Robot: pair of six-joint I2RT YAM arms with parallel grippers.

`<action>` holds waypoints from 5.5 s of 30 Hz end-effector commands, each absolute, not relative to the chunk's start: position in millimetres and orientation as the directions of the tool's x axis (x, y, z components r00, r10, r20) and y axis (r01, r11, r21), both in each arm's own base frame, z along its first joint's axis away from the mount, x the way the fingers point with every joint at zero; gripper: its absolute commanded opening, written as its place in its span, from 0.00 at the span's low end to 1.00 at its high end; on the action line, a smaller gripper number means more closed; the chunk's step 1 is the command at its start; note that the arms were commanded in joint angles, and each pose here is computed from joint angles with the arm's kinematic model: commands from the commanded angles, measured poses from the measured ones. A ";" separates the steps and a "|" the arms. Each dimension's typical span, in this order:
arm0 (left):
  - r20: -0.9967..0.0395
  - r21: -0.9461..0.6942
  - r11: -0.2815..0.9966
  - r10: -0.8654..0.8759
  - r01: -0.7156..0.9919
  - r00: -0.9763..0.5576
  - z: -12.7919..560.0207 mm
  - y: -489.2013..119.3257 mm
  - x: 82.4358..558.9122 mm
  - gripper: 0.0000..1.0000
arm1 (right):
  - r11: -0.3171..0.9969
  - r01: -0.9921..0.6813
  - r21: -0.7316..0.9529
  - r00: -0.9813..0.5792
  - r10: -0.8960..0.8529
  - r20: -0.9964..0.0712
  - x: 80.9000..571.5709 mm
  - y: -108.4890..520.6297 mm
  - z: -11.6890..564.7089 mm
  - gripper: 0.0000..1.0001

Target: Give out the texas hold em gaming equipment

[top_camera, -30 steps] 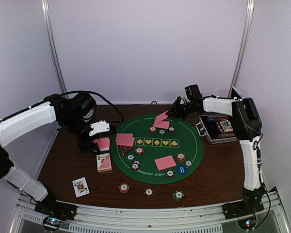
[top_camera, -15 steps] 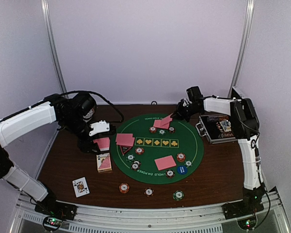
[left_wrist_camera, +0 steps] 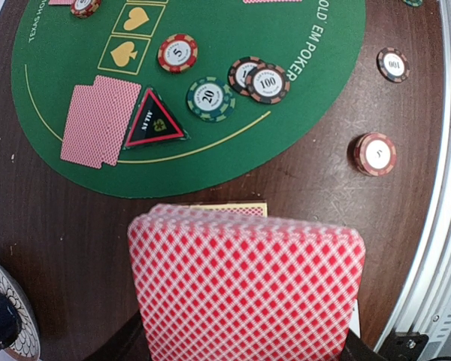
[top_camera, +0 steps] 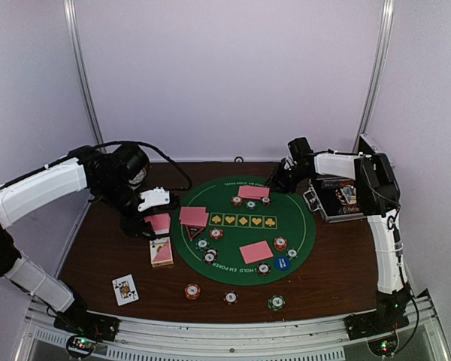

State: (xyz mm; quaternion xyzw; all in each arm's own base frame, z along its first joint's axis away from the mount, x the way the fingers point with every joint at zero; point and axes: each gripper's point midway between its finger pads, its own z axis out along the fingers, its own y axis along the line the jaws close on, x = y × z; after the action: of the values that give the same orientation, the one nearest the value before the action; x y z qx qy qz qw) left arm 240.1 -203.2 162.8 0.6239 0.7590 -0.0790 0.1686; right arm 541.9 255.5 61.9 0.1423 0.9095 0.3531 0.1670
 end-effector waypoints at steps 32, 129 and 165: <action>-0.410 0.113 0.243 0.895 0.963 -0.177 177.2 -206.3 242.1 0.22 | 0.494 -0.244 0.835 -0.950 0.051 -0.308 272.5 434.2 189.3 0.99; -0.400 0.117 0.226 0.902 0.967 -0.162 176.7 -206.5 243.2 0.22 | 0.119 -0.168 0.979 -0.986 -0.041 -0.164 245.0 529.8 226.1 0.17; -0.396 0.117 0.219 0.905 0.969 -0.157 175.6 -207.6 244.8 0.22 | 0.414 -0.006 0.910 -0.991 0.120 -0.061 250.9 342.7 139.9 0.00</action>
State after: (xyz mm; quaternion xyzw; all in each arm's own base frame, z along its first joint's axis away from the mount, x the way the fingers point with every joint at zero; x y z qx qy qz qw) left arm 241.4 -203.5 168.1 0.6151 0.7645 -0.0779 0.1762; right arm 259.4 372.2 163.8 0.0366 0.8125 0.5788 0.0590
